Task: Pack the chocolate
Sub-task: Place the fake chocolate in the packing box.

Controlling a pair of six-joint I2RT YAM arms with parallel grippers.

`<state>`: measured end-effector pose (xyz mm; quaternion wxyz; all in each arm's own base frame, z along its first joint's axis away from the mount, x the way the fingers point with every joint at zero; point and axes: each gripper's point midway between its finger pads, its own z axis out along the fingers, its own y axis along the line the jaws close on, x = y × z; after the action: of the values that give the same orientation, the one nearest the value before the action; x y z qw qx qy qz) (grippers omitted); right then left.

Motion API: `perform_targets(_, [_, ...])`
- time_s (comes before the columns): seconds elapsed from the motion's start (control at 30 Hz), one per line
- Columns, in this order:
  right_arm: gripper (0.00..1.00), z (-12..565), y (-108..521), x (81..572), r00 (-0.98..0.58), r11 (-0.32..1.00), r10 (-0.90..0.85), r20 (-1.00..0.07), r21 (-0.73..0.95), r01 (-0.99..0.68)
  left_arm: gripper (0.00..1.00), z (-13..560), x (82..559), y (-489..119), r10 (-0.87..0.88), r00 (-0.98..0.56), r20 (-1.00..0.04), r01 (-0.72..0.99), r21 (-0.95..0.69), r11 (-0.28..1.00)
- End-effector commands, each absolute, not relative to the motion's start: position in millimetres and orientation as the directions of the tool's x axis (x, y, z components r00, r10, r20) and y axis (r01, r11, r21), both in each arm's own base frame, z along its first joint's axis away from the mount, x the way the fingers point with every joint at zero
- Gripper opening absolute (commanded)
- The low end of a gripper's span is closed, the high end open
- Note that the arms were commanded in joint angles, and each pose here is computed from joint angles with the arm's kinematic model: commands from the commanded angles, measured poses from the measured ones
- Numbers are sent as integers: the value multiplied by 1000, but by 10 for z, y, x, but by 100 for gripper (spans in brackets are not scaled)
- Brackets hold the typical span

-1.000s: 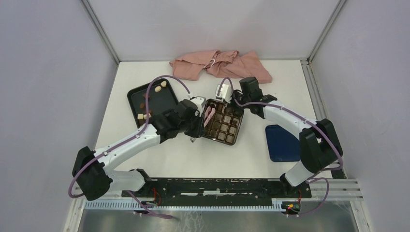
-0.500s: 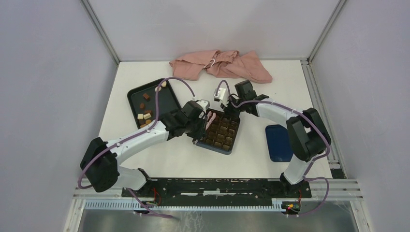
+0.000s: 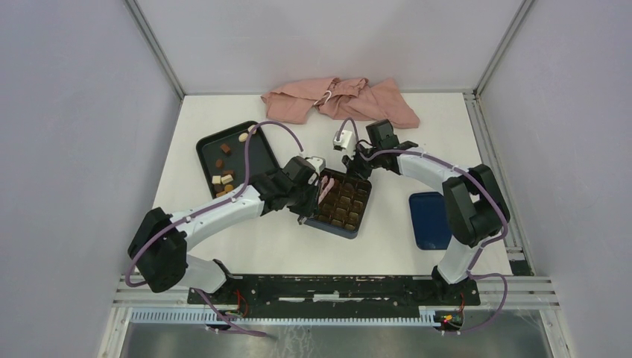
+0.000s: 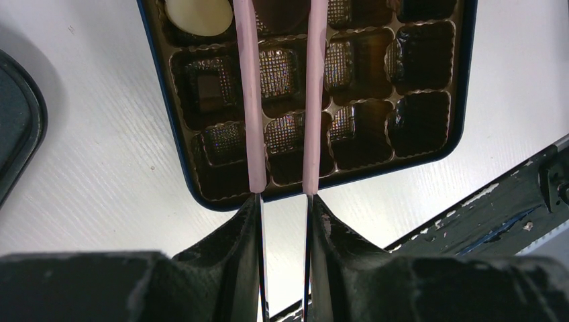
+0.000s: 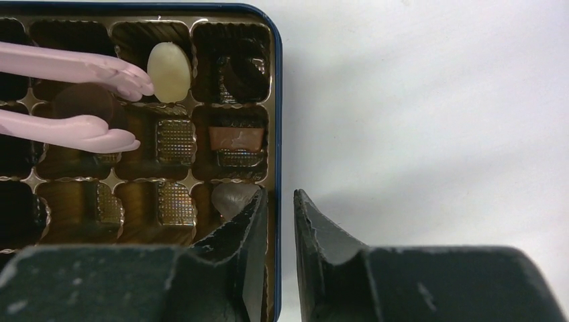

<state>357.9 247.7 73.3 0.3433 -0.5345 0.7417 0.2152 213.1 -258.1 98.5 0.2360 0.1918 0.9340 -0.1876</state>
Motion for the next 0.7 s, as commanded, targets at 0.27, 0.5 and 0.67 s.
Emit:
perform_targets(0.27, [37, 1165, 2340, 3767, -127, 338, -593, -795, -103, -935, 6, 1047, 2165, -2743, 287, -797, -531, 485, -281, 828])
perform_targets(0.5, [38, 1207, 2282, 3782, -133, 344, -578, -805, -93, -935, 8, 990, 2178, -2794, 302, -802, -515, 489, -277, 827])
perform_targets(0.67, [38, 1225, 2272, 3777, -133, 343, -573, -809, -89, -935, 13, 981, 2176, -2796, 308, -805, -508, 489, -272, 829])
